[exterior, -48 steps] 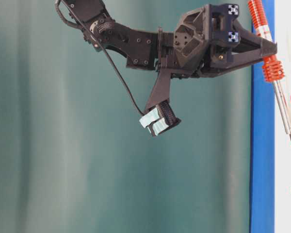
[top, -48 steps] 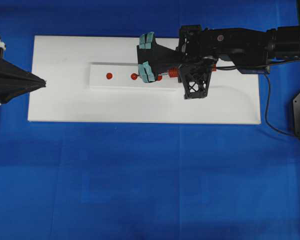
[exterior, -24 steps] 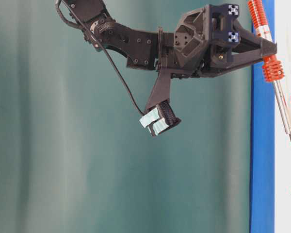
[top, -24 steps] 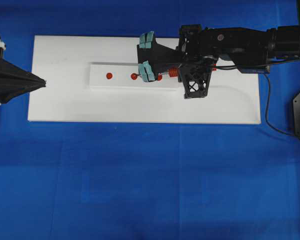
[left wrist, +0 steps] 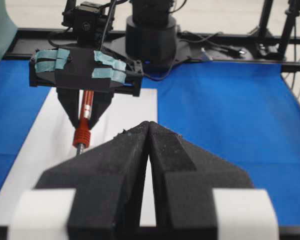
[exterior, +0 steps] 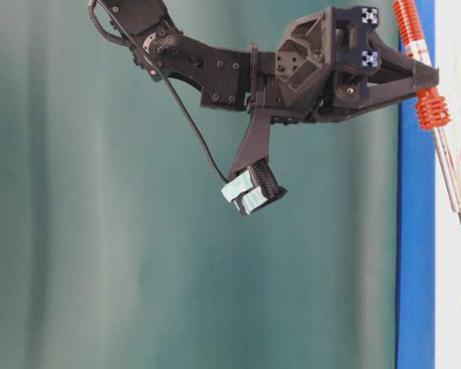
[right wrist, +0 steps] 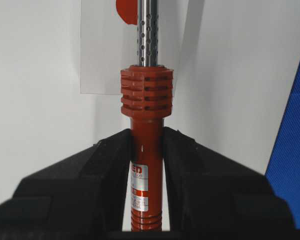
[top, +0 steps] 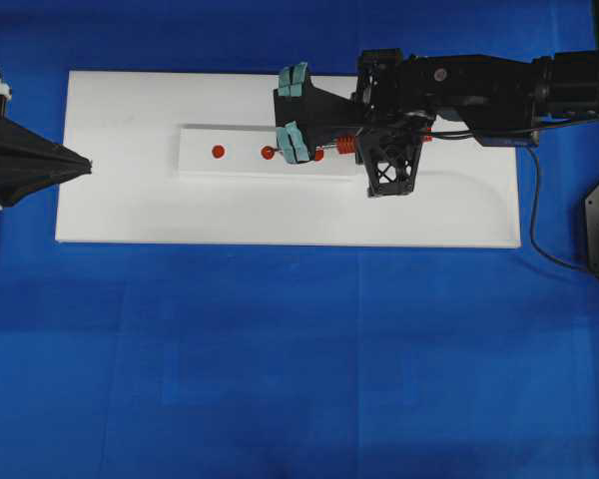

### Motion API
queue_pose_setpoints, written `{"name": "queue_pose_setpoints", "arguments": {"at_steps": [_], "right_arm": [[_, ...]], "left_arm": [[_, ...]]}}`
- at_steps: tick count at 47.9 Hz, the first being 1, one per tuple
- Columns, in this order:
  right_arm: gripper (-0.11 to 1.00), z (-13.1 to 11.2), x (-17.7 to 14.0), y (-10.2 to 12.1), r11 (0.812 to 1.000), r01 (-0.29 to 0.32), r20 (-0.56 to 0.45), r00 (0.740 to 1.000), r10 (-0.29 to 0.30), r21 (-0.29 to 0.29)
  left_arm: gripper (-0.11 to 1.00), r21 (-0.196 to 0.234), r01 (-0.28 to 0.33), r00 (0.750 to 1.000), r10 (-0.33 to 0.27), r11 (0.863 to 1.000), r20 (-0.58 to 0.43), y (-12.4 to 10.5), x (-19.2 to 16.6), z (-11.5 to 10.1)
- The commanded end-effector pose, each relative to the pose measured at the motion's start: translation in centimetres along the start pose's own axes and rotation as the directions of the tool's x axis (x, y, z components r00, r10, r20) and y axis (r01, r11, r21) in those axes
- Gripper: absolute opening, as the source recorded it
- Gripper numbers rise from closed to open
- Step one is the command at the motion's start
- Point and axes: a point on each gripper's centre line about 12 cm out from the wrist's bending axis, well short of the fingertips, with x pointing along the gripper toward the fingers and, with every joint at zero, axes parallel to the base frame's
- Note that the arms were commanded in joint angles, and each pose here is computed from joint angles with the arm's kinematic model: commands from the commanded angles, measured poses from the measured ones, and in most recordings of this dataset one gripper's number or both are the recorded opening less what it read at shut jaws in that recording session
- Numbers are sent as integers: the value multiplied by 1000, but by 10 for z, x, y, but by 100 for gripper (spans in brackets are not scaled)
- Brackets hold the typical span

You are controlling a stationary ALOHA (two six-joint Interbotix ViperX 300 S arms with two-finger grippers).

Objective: Touch the tip of the soldering iron to the mark.
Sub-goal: 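Hold the iron tip against the middle red dot, then raise the iron and move it right, lowering onto the rightmost red dot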

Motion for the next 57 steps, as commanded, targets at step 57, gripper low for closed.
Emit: {"name": "queue_pose_setpoints", "arguments": {"at_steps": [57], "right_arm": [[7, 5, -16, -4, 1000, 5, 34, 999, -5, 12]], "left_arm": [[0, 0, 0, 1000, 0, 1000, 20, 0, 1, 6]]}}
